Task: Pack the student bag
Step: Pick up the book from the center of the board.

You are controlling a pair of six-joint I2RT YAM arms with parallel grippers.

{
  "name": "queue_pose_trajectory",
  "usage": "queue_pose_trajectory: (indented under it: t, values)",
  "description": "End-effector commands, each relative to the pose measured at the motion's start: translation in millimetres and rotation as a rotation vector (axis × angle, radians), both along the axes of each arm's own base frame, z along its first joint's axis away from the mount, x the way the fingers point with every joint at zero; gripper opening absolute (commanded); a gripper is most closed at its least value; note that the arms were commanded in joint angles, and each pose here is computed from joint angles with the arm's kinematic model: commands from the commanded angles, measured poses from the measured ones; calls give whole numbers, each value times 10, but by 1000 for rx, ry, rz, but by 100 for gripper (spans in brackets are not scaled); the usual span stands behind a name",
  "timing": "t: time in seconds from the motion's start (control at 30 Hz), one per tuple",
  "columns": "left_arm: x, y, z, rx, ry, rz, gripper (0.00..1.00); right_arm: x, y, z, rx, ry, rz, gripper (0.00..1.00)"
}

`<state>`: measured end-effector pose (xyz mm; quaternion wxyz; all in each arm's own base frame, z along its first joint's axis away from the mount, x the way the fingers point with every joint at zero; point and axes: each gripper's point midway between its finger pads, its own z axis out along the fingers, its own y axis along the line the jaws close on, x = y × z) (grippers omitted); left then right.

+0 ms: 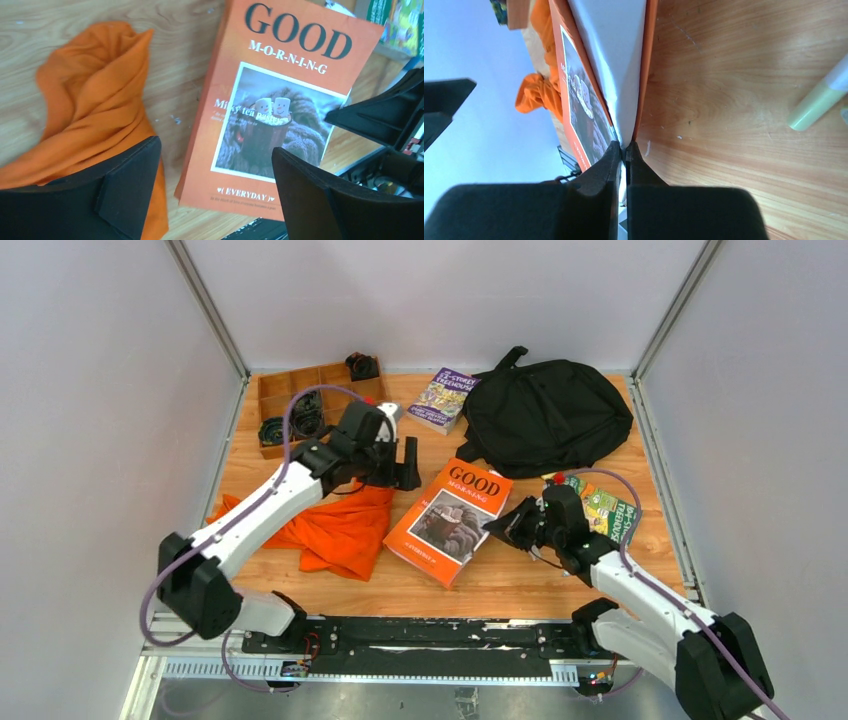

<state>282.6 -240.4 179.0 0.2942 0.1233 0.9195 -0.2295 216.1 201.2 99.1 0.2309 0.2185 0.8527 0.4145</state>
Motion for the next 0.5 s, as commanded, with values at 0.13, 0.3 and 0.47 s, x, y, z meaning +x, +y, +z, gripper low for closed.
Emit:
queue_pose_trajectory:
  t: [0.13, 0.3, 0.47]
  values:
    - [-210, 414, 316, -68, -47, 191, 99, 150, -147, 94, 47, -3, -172, 0]
    - [-393, 312, 294, -243, -57, 188, 100, 253, -112, 219, 94, -24, -199, 0]
    - [-491, 443, 278, -358, -82, 283, 100, 361, -62, 405, 129, -67, -200, 0]
